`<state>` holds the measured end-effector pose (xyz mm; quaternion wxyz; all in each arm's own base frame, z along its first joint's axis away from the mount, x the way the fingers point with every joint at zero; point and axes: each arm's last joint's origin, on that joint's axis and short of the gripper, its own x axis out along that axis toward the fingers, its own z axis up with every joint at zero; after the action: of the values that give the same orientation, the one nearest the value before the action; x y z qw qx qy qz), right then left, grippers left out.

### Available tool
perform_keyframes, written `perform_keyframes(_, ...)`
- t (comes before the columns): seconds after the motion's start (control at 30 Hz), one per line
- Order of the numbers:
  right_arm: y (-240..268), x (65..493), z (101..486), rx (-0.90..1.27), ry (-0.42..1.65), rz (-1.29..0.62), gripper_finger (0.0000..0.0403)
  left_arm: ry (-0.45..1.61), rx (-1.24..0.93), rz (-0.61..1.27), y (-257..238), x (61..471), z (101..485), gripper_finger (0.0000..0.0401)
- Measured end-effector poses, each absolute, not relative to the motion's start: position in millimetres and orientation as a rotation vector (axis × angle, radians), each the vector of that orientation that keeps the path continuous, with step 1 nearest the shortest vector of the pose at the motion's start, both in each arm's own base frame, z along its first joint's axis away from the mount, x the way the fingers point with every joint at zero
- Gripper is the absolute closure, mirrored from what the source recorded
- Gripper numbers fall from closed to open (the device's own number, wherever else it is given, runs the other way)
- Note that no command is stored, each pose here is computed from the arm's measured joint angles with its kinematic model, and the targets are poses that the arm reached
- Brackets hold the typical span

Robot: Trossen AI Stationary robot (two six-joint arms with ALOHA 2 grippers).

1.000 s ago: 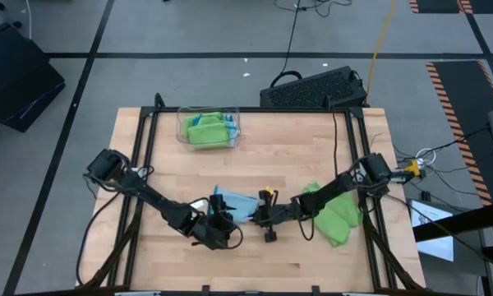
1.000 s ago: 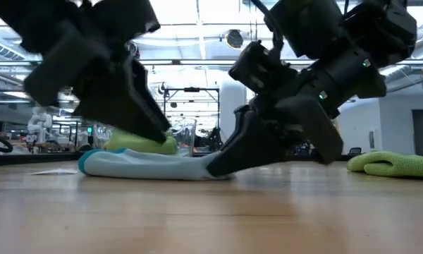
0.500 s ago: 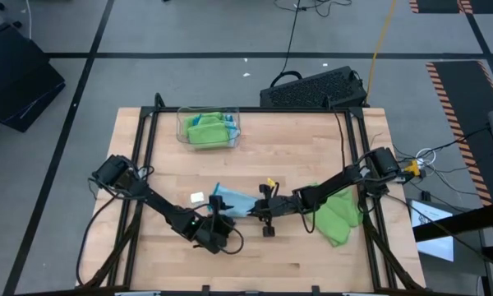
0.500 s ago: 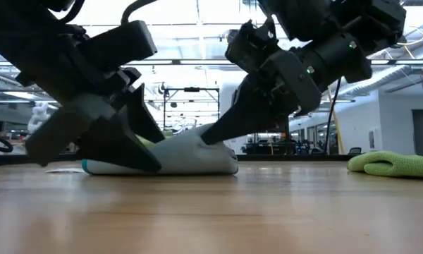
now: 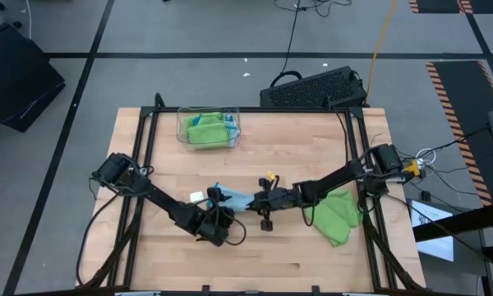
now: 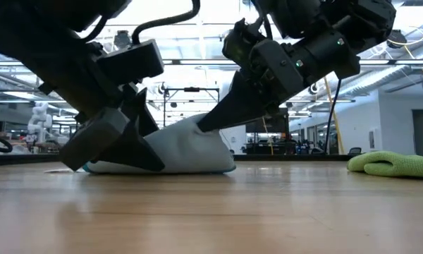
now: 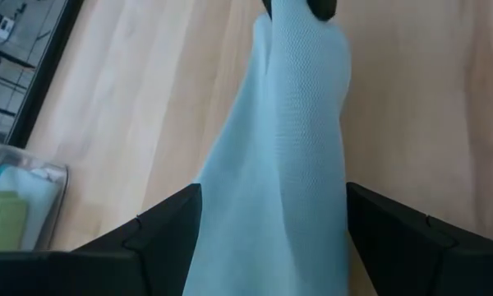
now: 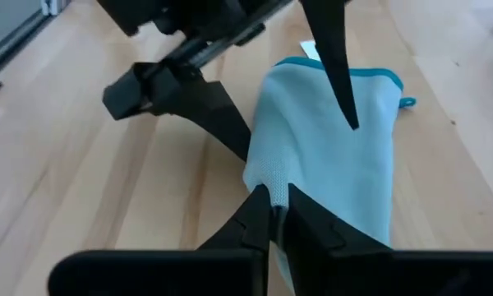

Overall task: Fold microfiber towels
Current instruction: Put the blue microfiber cloth into the bin

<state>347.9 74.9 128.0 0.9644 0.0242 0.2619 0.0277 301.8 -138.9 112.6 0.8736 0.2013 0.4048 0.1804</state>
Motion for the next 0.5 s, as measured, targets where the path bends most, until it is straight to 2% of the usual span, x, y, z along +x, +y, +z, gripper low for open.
perform_keyframes(0.1,72.4,348.3,127.8,0.060,0.532,0.047,0.0388,0.868,0.407,0.400,-134.7,300.7,111.3,0.0109)
perform_keyframes(0.2,72.0,348.2,127.2,0.062,0.538,0.044,0.0388,0.884,0.378,0.432,-130.3,299.8,110.1,0.0133)
perform_keyframes(0.33,72.0,348.1,127.1,0.061,0.539,0.045,0.0388,0.920,0.309,0.431,-123.5,301.5,108.5,0.0200)
perform_keyframes(0.5,72.3,348.0,127.1,0.058,0.539,0.046,0.0388,0.934,0.283,0.433,-118.6,303.4,108.3,0.0307)
